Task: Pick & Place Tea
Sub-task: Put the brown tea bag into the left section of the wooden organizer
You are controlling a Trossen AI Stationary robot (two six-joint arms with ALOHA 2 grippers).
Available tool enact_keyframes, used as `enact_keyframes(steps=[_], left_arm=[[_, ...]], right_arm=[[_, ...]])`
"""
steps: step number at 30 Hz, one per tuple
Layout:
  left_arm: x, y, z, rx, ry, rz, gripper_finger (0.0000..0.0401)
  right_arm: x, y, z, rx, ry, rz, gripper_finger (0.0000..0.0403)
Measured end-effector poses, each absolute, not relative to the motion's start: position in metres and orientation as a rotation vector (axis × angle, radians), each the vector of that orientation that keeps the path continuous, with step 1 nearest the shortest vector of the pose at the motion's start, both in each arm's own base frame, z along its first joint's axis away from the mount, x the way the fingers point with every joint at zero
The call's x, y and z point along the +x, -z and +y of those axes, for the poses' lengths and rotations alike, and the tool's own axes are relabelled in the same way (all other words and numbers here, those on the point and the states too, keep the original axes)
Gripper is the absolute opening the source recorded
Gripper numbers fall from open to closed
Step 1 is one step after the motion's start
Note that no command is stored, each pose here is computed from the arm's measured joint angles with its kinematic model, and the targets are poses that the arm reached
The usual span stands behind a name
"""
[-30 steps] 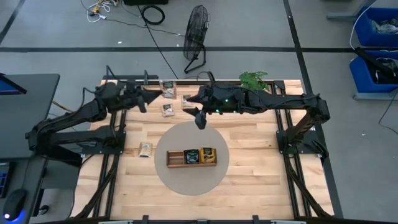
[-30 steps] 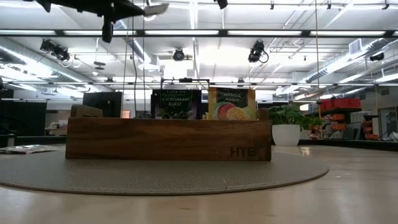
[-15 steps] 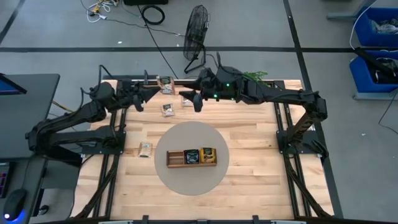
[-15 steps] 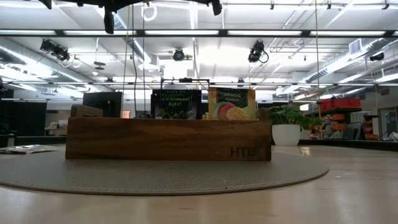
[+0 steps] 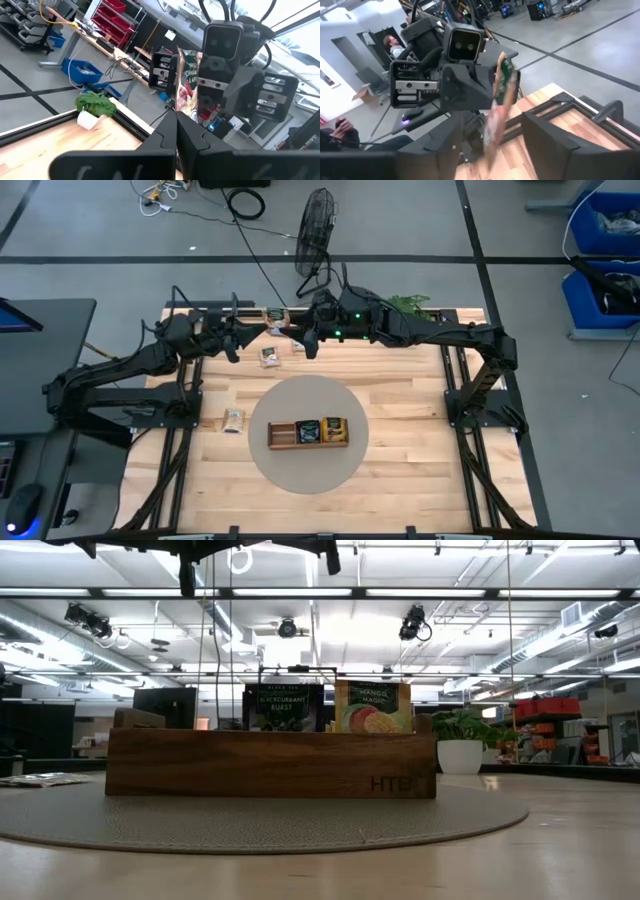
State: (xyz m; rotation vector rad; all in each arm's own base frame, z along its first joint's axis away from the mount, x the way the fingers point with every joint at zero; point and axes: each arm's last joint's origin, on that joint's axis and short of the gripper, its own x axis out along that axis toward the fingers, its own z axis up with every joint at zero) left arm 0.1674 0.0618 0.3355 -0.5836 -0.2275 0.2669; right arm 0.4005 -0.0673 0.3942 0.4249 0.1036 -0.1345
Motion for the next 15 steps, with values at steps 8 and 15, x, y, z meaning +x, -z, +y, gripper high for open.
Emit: enact_keyframes(steps=[8, 15], left_arm=[[0.1674, -0.3354, 0.0617, -0.584, -0.268, -0.227, 0.0000], [0.1675, -0.3350, 0.0615, -0.584, -0.259, -0.219, 0.0007]], right_arm=[[0.3999, -0.3934, -0.0697, 0.405, 0.124, 0.115, 0.0028], [0.3983, -0.3874, -0.0723, 0.378, 0.141, 0.179, 0.0004]])
